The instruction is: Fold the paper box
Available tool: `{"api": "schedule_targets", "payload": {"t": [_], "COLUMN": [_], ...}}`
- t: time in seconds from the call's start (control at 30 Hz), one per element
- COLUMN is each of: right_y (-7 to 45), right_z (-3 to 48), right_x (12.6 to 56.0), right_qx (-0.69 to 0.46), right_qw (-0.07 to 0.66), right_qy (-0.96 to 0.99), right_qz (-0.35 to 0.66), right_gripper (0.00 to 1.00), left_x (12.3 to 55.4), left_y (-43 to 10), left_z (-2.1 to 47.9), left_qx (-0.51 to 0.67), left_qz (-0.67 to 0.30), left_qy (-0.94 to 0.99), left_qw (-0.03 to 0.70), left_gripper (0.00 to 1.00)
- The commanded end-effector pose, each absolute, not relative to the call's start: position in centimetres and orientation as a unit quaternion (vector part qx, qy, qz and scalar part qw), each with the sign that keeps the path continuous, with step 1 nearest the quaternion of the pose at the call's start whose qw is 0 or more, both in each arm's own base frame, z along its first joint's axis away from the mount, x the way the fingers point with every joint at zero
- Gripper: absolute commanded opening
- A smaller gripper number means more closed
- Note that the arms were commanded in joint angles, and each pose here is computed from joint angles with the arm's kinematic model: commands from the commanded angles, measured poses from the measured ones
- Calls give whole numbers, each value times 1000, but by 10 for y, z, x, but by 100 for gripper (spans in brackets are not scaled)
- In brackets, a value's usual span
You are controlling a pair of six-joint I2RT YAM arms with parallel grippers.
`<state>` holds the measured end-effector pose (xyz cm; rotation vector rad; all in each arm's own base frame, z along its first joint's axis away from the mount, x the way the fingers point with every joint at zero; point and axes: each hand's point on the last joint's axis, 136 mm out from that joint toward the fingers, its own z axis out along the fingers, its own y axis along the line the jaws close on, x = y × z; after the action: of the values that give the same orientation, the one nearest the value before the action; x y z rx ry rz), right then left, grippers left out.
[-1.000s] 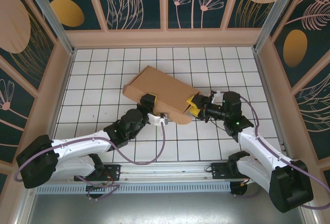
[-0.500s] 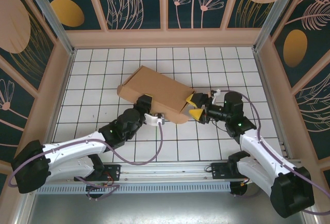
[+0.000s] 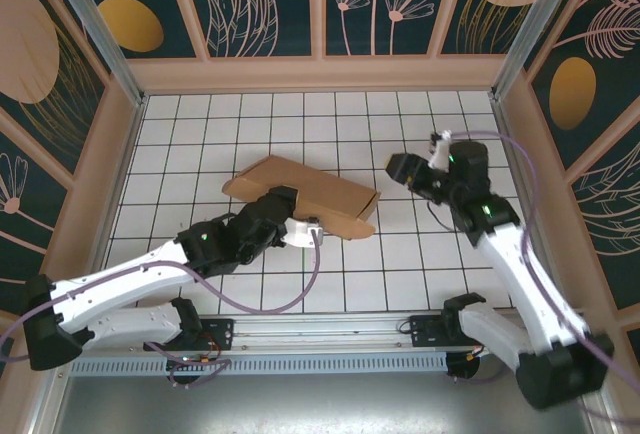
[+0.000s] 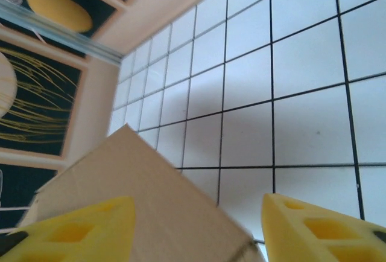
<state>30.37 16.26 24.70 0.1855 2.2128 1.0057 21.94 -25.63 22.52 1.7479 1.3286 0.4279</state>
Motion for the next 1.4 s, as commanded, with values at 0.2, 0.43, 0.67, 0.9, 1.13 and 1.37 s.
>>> {"api": "schedule_targets", "payload": {"t": [0.2, 0.43, 0.67, 0.9, 1.13, 1.37], "right_y": [270, 317, 318, 321, 321, 286], "right_z": [129, 79, 58, 43, 36, 82], "right_x": [351, 333, 330, 334, 341, 388], "right_qx": [-131, -193, -191, -180, -170, -115], "right_qw": [143, 59, 34, 11, 7, 111], "right_qy": [899, 897, 902, 905, 911, 929], "right_qz": [392, 393, 385, 386, 376, 333], "right_gripper": [34, 31, 31, 39, 43, 54], "left_x": [200, 206, 232, 247, 265, 264], "left_y": [-263, -292, -298, -295, -291, -286], "left_z": [201, 182, 160, 137, 127, 108], "left_qx": [717, 713, 658, 628, 617, 624], "left_qz": [100, 64, 0, -42, -20, -10], "left_qy": [620, 633, 689, 716, 723, 719], "left_qw": [304, 295, 303, 304, 309, 306], "left_gripper": [57, 55, 52, 58, 73, 75]}}
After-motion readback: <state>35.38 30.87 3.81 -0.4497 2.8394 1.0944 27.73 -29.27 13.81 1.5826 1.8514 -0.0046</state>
